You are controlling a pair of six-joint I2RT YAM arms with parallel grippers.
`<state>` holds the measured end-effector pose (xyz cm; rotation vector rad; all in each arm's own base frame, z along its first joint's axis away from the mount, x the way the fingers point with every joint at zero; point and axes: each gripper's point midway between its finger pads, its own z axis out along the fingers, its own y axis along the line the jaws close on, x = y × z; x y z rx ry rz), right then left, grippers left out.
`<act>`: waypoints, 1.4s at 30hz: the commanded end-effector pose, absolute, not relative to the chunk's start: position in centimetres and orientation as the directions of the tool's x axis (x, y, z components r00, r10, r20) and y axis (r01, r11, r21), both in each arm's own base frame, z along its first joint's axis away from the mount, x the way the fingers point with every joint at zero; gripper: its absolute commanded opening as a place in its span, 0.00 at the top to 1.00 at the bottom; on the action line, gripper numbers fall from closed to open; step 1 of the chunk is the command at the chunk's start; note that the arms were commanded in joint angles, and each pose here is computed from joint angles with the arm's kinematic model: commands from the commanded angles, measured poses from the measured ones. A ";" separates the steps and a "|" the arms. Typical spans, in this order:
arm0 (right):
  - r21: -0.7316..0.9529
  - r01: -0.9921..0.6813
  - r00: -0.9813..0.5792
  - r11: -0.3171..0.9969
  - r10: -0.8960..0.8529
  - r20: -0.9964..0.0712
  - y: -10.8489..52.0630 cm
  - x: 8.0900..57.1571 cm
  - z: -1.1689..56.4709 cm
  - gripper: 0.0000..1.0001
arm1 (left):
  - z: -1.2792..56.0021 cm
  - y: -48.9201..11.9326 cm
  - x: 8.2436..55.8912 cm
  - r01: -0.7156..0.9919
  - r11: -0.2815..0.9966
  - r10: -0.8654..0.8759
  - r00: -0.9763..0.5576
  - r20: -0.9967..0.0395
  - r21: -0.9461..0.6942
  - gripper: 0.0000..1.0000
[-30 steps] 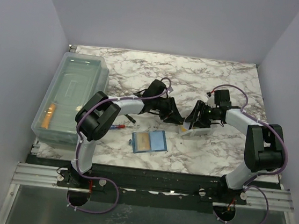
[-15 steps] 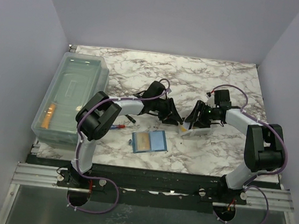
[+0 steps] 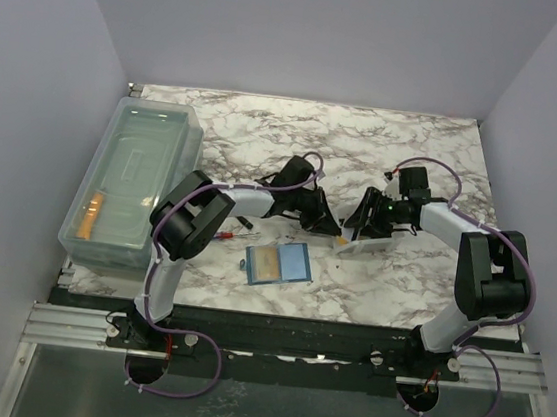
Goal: Put the credit cards into the card holder
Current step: Pick up the credit card from the storage box, then insert the credit card into the card holder.
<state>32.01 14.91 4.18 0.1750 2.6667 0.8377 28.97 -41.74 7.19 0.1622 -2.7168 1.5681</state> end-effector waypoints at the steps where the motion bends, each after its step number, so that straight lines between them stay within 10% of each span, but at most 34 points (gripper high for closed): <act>1: 0.547 0.034 -0.942 0.837 0.210 -0.262 14.5 31.3 4.2 0.39 | 9.4 -41.9 30.1 0.020 0.507 -0.077 -0.995 -0.069 -0.861 0.99; 12: 0.271 0.041 -0.850 0.962 0.176 -0.496 7.9 35.5 12.4 0.12 | 14.0 -40.2 30.5 0.310 0.578 0.084 -0.943 -0.322 -0.755 1.00; 18: 0.412 -0.272 -0.778 0.870 0.053 -0.626 12.2 34.7 18.4 0.09 | 15.9 -38.1 29.4 0.523 0.567 0.278 -0.849 -0.450 -0.637 1.00; 25: 0.567 -0.627 -0.714 0.534 -0.102 -0.693 20.1 29.0 22.1 0.16 | 19.6 -35.2 26.3 0.735 0.370 0.425 -0.677 -0.600 -0.568 1.00; 42: 0.764 -0.615 -0.771 0.194 -0.352 -0.531 27.8 18.2 18.4 0.65 | 20.5 -30.5 17.3 0.799 0.145 0.500 -0.567 -0.654 -0.583 1.00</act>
